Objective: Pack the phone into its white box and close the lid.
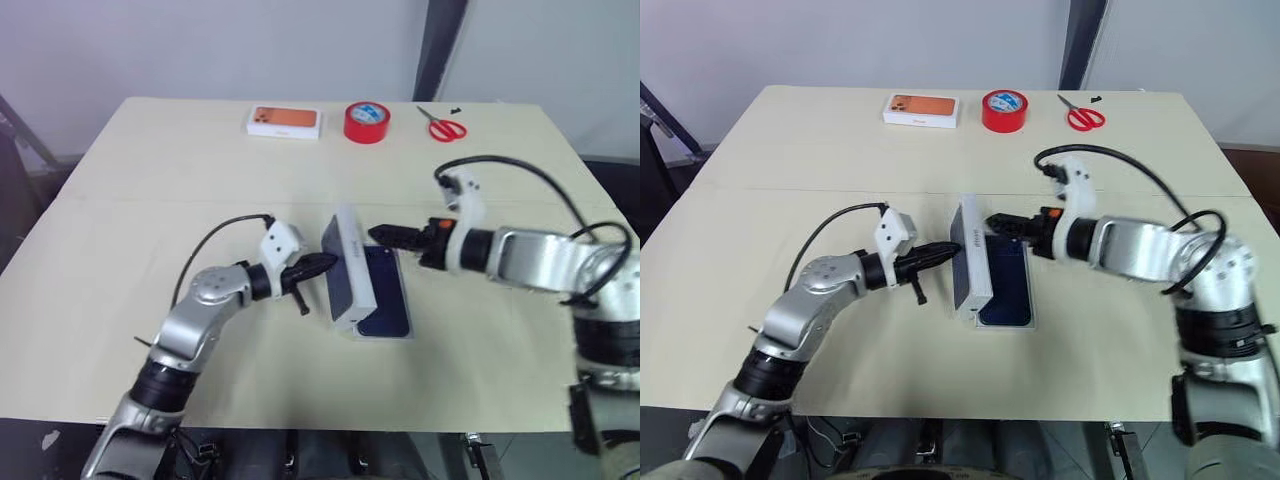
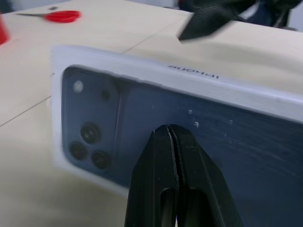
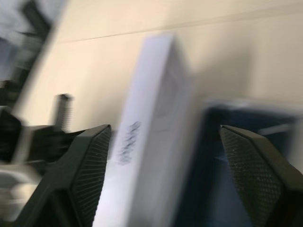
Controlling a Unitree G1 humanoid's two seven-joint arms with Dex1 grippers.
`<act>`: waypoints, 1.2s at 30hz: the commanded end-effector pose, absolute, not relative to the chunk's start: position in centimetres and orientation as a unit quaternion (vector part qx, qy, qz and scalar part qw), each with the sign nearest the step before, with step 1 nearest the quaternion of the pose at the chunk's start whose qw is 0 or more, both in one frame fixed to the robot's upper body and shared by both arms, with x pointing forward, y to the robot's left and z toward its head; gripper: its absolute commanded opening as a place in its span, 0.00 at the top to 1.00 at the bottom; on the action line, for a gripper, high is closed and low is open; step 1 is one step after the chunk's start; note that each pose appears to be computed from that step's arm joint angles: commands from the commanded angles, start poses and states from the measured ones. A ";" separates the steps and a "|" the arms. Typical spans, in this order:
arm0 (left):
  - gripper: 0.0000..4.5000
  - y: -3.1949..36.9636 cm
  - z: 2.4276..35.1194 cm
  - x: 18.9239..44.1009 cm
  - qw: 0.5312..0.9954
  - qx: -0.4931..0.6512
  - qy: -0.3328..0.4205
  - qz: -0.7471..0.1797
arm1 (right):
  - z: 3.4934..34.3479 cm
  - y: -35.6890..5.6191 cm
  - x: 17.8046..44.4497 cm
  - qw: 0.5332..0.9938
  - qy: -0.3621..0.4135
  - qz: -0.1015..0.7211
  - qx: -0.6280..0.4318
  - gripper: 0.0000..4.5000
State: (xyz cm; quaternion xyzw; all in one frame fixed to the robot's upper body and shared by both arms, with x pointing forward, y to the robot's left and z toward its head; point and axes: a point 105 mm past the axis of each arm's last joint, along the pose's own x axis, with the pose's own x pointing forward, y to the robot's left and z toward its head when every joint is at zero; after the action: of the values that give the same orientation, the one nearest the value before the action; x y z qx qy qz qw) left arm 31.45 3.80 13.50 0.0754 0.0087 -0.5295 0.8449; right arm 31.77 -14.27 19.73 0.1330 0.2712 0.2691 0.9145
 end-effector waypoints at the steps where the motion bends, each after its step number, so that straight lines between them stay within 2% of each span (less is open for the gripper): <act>1: 0.99 2.4 14.2 31.3 0.832 0.081 -0.007 -0.548 | 20.4 -15.3 32.5 0.932 0.247 0.263 0.037 0.13; 3: 0.99 2.2 14.5 31.5 0.833 0.079 -0.013 -0.547 | 20.0 -15.8 32.7 0.934 0.242 0.261 -0.025 0.13; 4: 0.99 2.2 14.7 31.6 0.837 0.077 -0.017 -0.542 | 19.8 -15.9 32.7 0.933 0.239 0.264 -0.053 0.24; 5: 0.99 2.4 15.1 31.8 0.842 0.069 -0.020 -0.535 | 19.6 -15.9 32.7 0.930 0.235 0.269 -0.082 0.30; 11: 0.99 7.0 17.1 33.1 0.892 0.033 -0.010 -0.450 | 18.2 -15.3 31.9 0.888 0.194 0.313 -0.276 0.96; 17: 0.99 9.6 13.6 32.7 0.893 0.127 0.082 -0.424 | 16.0 -14.5 30.7 0.848 0.198 0.359 -0.336 0.96; 25: 0.99 6.8 11.2 31.8 0.854 0.155 0.130 -0.479 | 15.0 -13.2 30.1 0.832 0.200 0.388 -0.343 0.96; 36: 0.99 3.2 13.1 30.8 0.828 0.116 0.105 -0.539 | 15.4 -14.1 29.6 0.831 0.209 0.386 -0.341 0.96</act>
State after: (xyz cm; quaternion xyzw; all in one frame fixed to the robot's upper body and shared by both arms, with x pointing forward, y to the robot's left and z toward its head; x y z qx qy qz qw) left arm 31.62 4.67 11.34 0.1220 0.1367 -0.5080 0.8416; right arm 30.02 -14.84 13.80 -0.3346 0.2413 0.3725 0.8313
